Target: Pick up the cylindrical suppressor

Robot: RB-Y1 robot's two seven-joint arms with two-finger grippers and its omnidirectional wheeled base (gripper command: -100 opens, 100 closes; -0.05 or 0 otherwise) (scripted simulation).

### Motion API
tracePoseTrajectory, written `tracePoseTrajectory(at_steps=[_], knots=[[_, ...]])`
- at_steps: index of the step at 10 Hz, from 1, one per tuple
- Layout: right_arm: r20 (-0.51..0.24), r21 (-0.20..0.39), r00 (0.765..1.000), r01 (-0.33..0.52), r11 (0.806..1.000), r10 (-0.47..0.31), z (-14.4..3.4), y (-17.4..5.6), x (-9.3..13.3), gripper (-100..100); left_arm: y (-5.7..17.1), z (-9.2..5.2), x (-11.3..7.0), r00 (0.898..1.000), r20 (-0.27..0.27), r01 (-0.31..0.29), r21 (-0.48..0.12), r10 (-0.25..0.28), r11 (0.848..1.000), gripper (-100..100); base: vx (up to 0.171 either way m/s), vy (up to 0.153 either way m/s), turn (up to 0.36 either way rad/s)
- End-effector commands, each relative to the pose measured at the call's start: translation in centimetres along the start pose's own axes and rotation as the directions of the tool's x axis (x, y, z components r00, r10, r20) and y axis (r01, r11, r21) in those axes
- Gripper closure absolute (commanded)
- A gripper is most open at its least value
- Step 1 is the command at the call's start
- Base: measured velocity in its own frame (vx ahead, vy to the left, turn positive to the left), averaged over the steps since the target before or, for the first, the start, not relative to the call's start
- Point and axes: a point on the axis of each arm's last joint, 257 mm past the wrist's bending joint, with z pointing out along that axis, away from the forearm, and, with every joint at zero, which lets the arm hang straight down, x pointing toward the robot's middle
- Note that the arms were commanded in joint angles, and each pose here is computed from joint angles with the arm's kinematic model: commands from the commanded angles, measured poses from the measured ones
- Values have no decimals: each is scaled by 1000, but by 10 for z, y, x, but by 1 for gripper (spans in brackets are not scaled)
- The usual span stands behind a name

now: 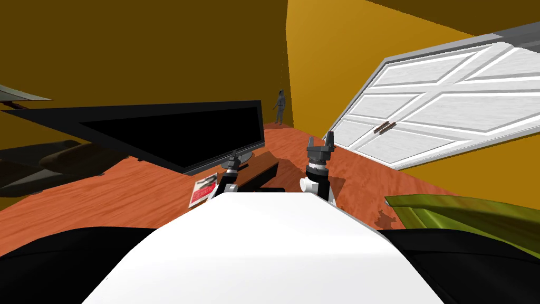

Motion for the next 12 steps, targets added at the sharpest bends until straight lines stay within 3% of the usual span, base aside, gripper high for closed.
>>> tracePoseTrajectory(at_steps=[1, 3, 5, 8, 10, 11, 12], knots=[[0, 0, 1000, 0, 1000, 0, 0, 0, 0, 0, 25, 2, -6, 1000, -4, 14, -60, -15, 998, -100, -1, -8, -130], [0, 0, 1000, 0, 1000, 0, 0, 0, 0, 0, 54, 0, -14, 1000, -1, 27, -133, -27, 991, -100, -2, -6, -119], [0, 0, 1000, 0, 1000, 0, 0, 0, 0, 0, 66, -4, -15, 1000, 3, 26, -159, -26, 987, -100, -1, -2, -45], [0, 0, 1000, 0, 1000, 0, 0, 0, 0, 0, 115, -10, -32, 998, 20, 57, -288, -53, 956, -100, -3, -6, -132], [0, 0, 1000, 0, 1000, 0, 0, 0, 0, 0, 128, -16, -35, 998, 26, 55, -316, -50, 947, -100, -2, -2, -45], [0, 0, 1000, 0, 1000, 0, 0, 0, 0, 0, 149, -20, -44, 997, 40, 74, -375, -64, 924, -100, -4, -8, -158], [0, 0, 1000, 0, 1000, 0, 0, 0, 0, 0, 159, -26, -47, 997, 46, 73, -396, -60, 916, -100, -4, -3, -100]])
